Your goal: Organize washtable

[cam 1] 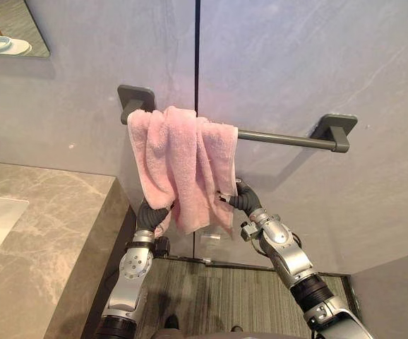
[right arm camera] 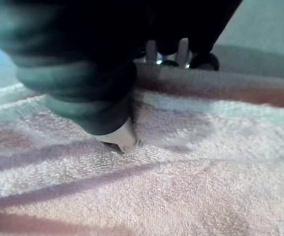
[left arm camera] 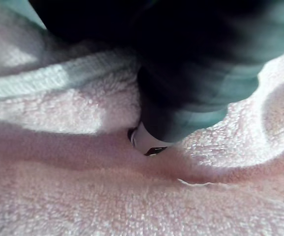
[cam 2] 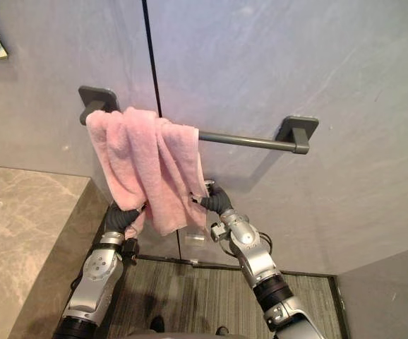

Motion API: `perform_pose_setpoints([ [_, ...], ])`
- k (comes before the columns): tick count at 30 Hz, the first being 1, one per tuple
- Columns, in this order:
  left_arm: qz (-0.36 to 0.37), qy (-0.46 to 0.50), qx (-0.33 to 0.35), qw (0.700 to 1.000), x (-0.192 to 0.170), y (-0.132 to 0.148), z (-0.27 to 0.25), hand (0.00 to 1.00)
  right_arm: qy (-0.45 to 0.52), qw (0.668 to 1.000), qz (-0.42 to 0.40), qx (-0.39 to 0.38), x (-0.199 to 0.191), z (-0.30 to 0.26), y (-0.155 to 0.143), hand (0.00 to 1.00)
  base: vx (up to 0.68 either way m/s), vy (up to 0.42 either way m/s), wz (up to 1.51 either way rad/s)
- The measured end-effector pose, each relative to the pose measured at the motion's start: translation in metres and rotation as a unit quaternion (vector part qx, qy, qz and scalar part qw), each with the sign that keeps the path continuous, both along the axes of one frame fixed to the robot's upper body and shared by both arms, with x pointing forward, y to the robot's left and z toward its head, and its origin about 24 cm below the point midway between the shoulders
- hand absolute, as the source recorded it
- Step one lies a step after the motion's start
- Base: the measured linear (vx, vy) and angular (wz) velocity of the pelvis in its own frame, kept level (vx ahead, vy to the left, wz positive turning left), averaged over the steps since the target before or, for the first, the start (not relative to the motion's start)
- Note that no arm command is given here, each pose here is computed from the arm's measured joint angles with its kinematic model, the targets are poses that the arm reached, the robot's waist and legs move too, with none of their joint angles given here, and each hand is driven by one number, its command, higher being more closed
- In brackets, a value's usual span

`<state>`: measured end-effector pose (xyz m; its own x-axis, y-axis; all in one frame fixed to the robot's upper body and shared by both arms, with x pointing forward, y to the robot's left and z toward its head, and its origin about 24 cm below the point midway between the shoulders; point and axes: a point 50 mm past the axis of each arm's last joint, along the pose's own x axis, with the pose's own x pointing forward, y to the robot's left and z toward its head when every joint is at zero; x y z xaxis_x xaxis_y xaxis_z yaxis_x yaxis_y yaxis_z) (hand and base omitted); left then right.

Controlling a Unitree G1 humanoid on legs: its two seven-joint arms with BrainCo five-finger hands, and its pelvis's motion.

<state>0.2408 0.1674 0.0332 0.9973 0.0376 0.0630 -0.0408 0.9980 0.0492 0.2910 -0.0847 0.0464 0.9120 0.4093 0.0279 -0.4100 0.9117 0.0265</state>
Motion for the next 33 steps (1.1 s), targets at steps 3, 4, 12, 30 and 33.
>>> perform_pose_setpoints([
  [3,0.0,0.0,-0.003,1.0,0.0,-0.001,0.0,1.0,0.002,1.0,0.0,0.0,-0.001,-0.001,0.0,1.0,0.0,0.0,0.0],
  [4,0.0,0.0,-0.005,1.0,0.0,-0.002,0.0,1.0,0.004,1.0,-0.001,0.0,-0.002,-0.003,-0.001,1.0,0.0,0.0,0.03],
  [12,0.0,0.0,-0.008,1.0,0.0,-0.003,-0.001,1.0,0.005,1.0,-0.012,0.0,-0.003,-0.005,-0.006,1.0,0.0,0.0,0.0],
  [30,0.035,-0.019,-0.042,0.998,-0.009,0.004,0.006,1.0,-0.025,0.987,-0.154,0.042,-0.017,0.005,-0.064,1.0,0.0,0.0,0.0],
  [33,0.029,-0.025,-0.043,0.998,-0.01,0.001,0.009,1.0,-0.029,0.983,-0.175,0.054,-0.024,0.006,-0.071,1.0,0.0,0.0,0.0],
])
